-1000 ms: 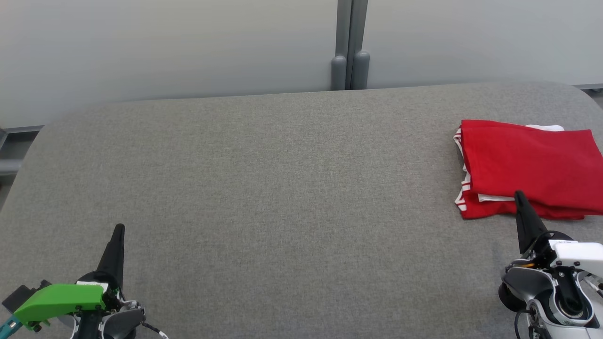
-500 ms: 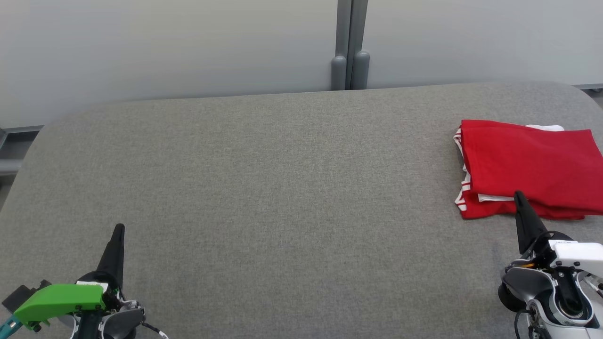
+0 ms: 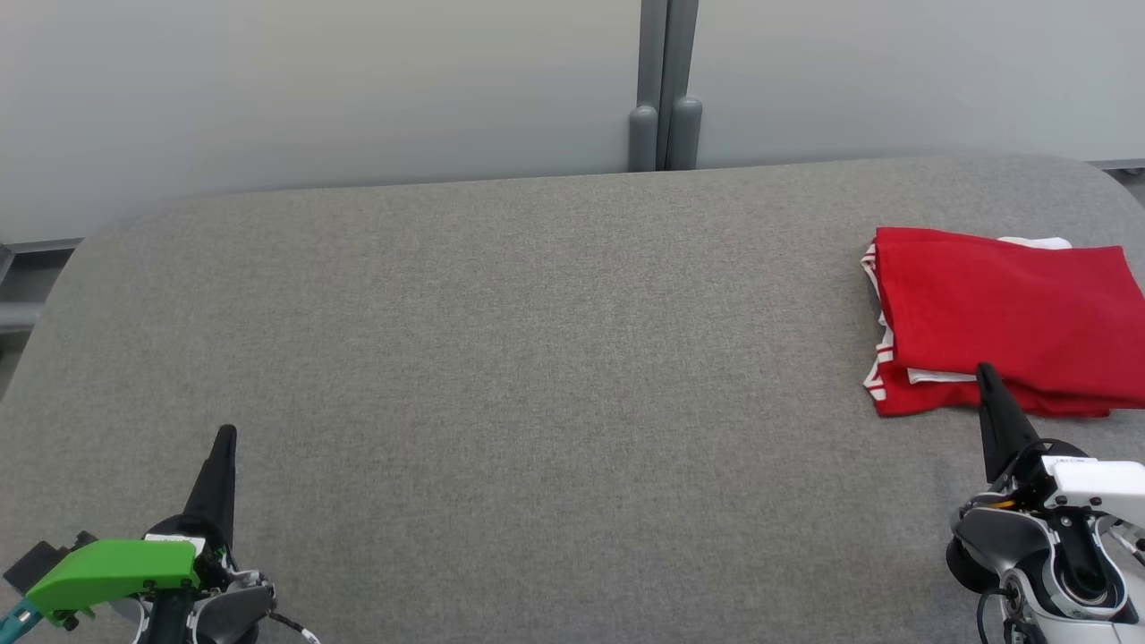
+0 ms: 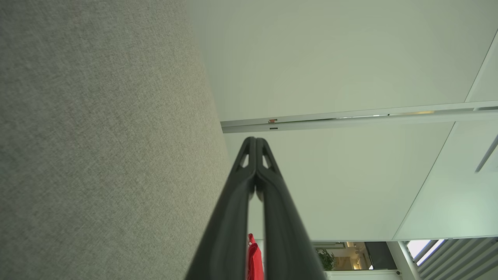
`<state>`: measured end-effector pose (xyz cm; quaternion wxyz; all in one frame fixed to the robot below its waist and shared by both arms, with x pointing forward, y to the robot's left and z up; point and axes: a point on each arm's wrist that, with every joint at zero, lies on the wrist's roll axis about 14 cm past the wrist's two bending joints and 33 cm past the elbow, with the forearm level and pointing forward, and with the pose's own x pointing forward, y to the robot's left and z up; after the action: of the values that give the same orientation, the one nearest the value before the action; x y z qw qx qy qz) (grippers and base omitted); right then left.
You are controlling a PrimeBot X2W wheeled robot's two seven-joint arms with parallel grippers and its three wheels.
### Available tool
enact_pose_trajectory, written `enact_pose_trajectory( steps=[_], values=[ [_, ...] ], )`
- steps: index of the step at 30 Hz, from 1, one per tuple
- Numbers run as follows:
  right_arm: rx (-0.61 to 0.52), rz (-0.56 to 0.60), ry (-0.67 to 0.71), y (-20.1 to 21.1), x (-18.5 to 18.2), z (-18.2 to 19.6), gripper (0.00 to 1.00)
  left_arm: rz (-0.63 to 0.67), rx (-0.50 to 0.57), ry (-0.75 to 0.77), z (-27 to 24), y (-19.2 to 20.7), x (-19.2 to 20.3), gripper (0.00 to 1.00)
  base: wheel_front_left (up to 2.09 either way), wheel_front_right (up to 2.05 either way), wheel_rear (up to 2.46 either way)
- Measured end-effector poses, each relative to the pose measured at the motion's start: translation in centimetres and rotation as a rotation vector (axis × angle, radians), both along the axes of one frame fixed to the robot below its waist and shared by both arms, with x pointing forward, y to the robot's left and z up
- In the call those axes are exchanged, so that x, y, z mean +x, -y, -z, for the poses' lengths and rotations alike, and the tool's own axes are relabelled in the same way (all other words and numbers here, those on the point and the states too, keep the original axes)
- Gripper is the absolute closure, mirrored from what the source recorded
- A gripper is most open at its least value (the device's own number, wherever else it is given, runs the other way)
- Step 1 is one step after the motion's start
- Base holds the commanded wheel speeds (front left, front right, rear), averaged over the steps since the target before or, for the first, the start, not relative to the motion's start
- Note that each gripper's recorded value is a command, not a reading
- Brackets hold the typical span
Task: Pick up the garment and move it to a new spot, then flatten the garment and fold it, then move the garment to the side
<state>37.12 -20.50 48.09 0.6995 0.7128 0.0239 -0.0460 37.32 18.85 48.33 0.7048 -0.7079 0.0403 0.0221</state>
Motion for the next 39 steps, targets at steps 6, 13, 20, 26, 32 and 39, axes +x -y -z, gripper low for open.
enact_pose_trajectory(
  steps=[6,13,20,26,32,39],
  values=[
    [0.000,0.001,0.002,0.01,0.00,-0.03,1.00,0.000,0.000,0.000,-0.01,0.00,0.00,1.00,0.00,0.00,0.00],
    [0.000,0.001,0.002,0.03,0.00,-0.03,1.00,0.000,0.000,0.001,-0.02,0.00,0.00,1.00,0.00,0.00,0.00],
    [0.000,0.002,0.003,0.05,0.00,-0.04,1.00,0.000,0.000,0.001,-0.03,0.00,0.01,1.00,0.00,0.00,0.00],
    [0.001,0.003,0.003,0.07,0.00,-0.04,1.00,0.000,0.000,0.001,-0.03,0.00,0.01,1.00,0.00,0.00,0.00],
    [0.001,0.003,0.003,0.08,0.00,-0.05,1.00,0.000,0.000,0.001,-0.04,0.00,0.01,1.00,0.00,0.00,0.00],
    [0.001,0.003,0.003,0.09,0.00,-0.06,1.00,0.000,0.000,0.001,-0.03,0.00,0.01,1.00,0.00,0.00,0.00]
  ],
)
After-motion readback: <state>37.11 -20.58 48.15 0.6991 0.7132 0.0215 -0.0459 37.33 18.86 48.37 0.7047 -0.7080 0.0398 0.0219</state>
